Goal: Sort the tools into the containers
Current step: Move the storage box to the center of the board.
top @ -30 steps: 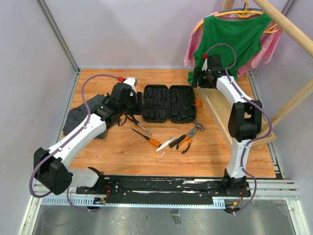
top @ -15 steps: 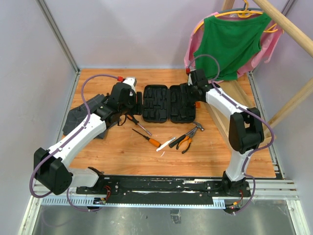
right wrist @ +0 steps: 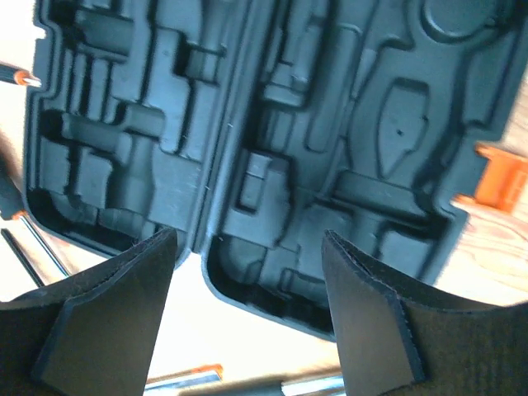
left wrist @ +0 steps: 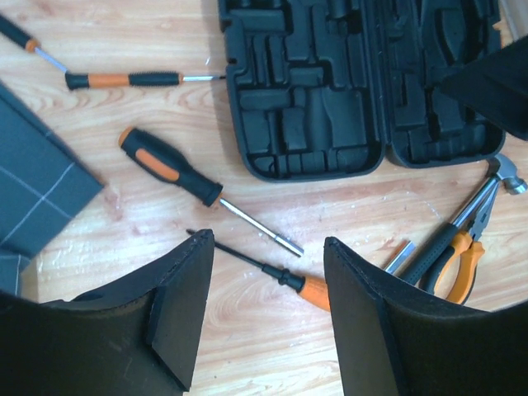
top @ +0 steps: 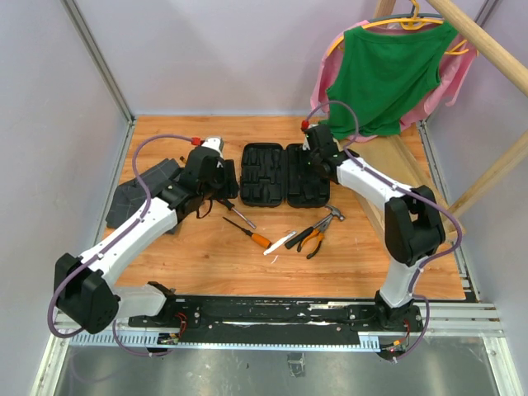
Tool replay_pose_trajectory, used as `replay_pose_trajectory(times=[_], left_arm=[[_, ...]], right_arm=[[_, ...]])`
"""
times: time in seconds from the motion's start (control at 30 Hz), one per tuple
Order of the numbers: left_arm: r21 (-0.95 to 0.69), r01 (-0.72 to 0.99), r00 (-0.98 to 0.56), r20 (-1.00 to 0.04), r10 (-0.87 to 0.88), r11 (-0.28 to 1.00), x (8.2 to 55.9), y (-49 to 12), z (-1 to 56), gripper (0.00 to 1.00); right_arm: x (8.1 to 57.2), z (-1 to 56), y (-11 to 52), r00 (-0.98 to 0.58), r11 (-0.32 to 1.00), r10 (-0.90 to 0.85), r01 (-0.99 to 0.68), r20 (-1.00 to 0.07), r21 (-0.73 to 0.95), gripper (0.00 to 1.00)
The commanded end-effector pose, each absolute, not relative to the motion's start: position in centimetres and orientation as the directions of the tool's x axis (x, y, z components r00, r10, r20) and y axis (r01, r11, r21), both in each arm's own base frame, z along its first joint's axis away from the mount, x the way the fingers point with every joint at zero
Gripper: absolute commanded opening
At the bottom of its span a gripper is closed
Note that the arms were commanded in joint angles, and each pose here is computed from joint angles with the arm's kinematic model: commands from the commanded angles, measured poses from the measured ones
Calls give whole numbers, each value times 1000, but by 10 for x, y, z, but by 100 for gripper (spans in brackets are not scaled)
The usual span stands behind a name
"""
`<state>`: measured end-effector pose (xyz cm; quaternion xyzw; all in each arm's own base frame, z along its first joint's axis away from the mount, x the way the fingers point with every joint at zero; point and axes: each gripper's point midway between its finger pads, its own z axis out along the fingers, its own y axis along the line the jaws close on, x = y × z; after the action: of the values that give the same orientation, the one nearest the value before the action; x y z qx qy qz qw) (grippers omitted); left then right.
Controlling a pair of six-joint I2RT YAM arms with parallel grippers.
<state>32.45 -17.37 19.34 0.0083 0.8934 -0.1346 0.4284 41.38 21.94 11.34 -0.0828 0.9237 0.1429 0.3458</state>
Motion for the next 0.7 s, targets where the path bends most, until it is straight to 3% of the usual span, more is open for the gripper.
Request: replay_pose_trajectory(times=[0.0,0.5,0.67], left_arm=[[-272,58,-596,-781,-185,961,318,-159,198,60],[-265,23,-615,-764,-196,964,297,-145,182,60],[-260,22,-620,-761,-191,965,296,-144,179,60]], right_arm=[[426,117,255,-735,936,-33,-261,-678,238,71],[454,63,278,-769,945,-174,-305,-616,114,70],[449,52,282,-774,936,-213,-338,-596,104,64]])
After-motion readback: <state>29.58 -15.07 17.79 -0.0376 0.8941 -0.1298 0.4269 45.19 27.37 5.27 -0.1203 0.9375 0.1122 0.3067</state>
